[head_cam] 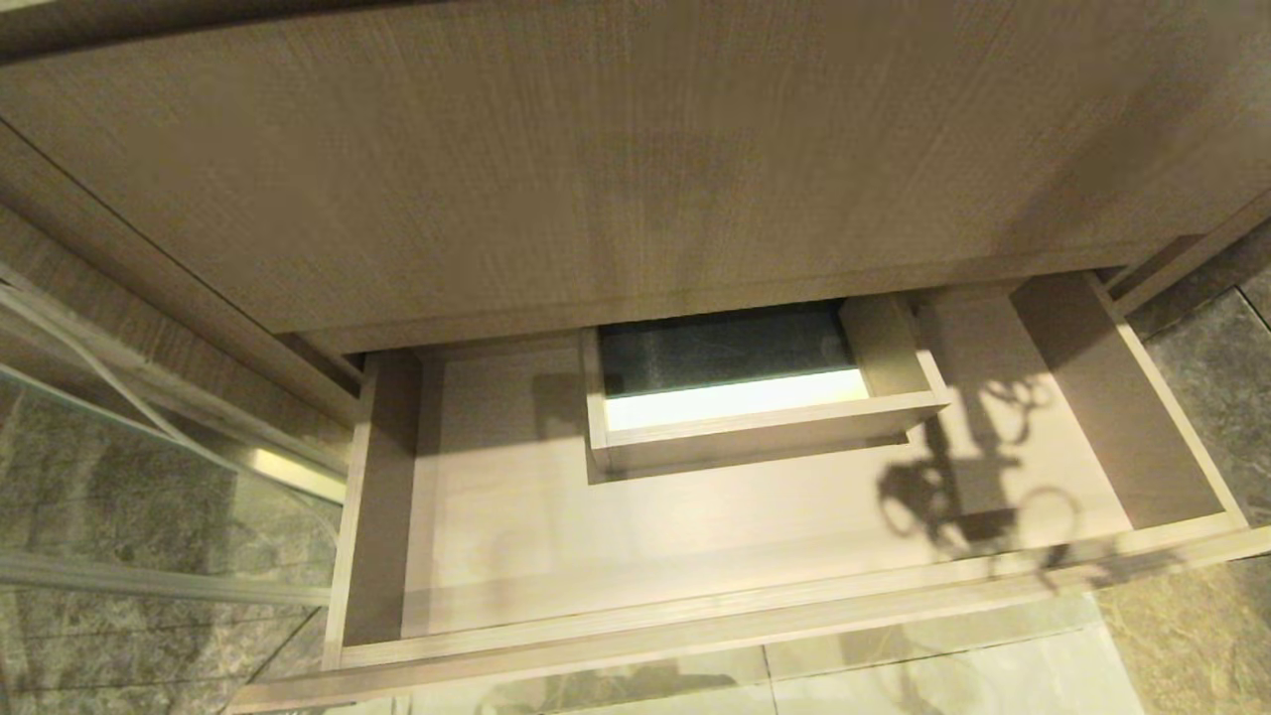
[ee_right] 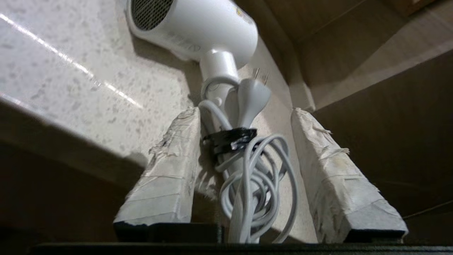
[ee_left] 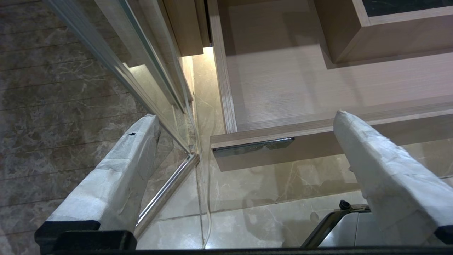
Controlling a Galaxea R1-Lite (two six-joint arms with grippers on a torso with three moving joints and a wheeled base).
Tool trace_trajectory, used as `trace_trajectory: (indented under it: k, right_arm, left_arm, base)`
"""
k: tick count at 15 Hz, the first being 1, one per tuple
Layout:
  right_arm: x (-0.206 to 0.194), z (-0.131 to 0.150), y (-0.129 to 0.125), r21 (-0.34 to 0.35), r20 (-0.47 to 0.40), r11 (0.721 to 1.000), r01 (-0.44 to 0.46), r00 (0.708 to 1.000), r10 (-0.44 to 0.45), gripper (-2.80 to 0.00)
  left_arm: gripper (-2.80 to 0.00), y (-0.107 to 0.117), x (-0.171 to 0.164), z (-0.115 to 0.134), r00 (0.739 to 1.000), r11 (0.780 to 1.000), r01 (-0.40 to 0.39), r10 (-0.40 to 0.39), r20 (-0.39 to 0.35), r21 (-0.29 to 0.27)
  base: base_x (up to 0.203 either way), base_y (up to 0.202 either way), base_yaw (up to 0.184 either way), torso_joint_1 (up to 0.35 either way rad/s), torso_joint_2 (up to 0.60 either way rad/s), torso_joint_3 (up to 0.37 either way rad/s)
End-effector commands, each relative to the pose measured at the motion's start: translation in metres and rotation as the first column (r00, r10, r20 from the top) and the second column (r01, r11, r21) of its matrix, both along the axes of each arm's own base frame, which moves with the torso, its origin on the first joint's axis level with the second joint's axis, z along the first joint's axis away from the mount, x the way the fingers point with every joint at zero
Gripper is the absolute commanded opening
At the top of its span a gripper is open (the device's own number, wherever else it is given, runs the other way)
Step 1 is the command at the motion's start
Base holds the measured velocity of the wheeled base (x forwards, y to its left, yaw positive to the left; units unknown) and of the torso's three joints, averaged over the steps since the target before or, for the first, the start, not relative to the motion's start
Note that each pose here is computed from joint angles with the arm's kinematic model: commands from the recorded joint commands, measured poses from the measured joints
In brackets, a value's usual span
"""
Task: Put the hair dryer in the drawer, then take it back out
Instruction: Close the drawer
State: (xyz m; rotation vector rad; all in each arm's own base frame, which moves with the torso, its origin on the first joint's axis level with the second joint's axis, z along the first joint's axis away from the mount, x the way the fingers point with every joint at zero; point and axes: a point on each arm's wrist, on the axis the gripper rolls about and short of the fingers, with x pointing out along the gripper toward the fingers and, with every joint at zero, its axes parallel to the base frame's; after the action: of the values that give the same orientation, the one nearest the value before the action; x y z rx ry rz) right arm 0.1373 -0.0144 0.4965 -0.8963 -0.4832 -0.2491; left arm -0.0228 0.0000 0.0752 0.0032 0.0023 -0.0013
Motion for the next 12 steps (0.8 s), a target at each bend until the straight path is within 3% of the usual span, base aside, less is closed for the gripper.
trace_trajectory:
  k: [1, 3, 4, 9, 10, 12]
  right_arm:
    - [-0.056, -0.003, 0.006, -0.014, 0.024, 1.0, 0.013, 1.0, -0.013, -2.8]
    - [-0.106, -0.018, 0.012, -0.024, 0.005, 0.999, 0.033, 0.999, -0.033, -2.8]
    - [-0.11, -0.027, 0.013, -0.026, -0.043, 0.999, 0.043, 0.998, -0.044, -2.8]
    - [-0.11, -0.028, 0.012, -0.028, -0.051, 0.999, 0.047, 0.998, -0.048, -2.8]
    - [-0.114, -0.037, 0.012, -0.023, -0.106, 0.997, 0.071, 0.992, -0.073, -2.8]
    - [-0.128, -0.064, 0.014, -0.006, -0.28, 0.991, 0.133, 0.951, -0.129, -2.8]
  left_arm:
    - [0.0, 0.0, 0.0, 0.0, 1.0, 1.0, 0.0, 0.0, -0.001, 0.0]
    - [0.0, 0.0, 0.0, 0.0, 1.0, 1.0, 0.0, 0.0, -0.001, 0.0]
    - [0.0, 0.0, 0.0, 0.0, 1.0, 1.0, 0.0, 0.0, -0.001, 0.0]
    - [0.0, 0.0, 0.0, 0.0, 1.0, 1.0, 0.0, 0.0, -0.001, 0.0]
    - [0.0, 0.0, 0.0, 0.0, 1.0, 1.0, 0.0, 0.0, -0.001, 0.0]
    - [0.0, 0.0, 0.0, 0.0, 1.0, 1.0, 0.0, 0.0, -0.001, 0.0]
  base:
    - [0.0, 0.0, 0.0, 0.0, 0.0, 0.0]
    - [0.0, 0.0, 0.0, 0.0, 0.0, 0.0]
    - [0.0, 0.0, 0.0, 0.0, 0.0, 0.0]
    - [0.0, 0.0, 0.0, 0.0, 0.0, 0.0]
    - [0.0, 0.0, 0.0, 0.0, 0.0, 0.0]
    - [0.0, 0.0, 0.0, 0.0, 0.0, 0.0]
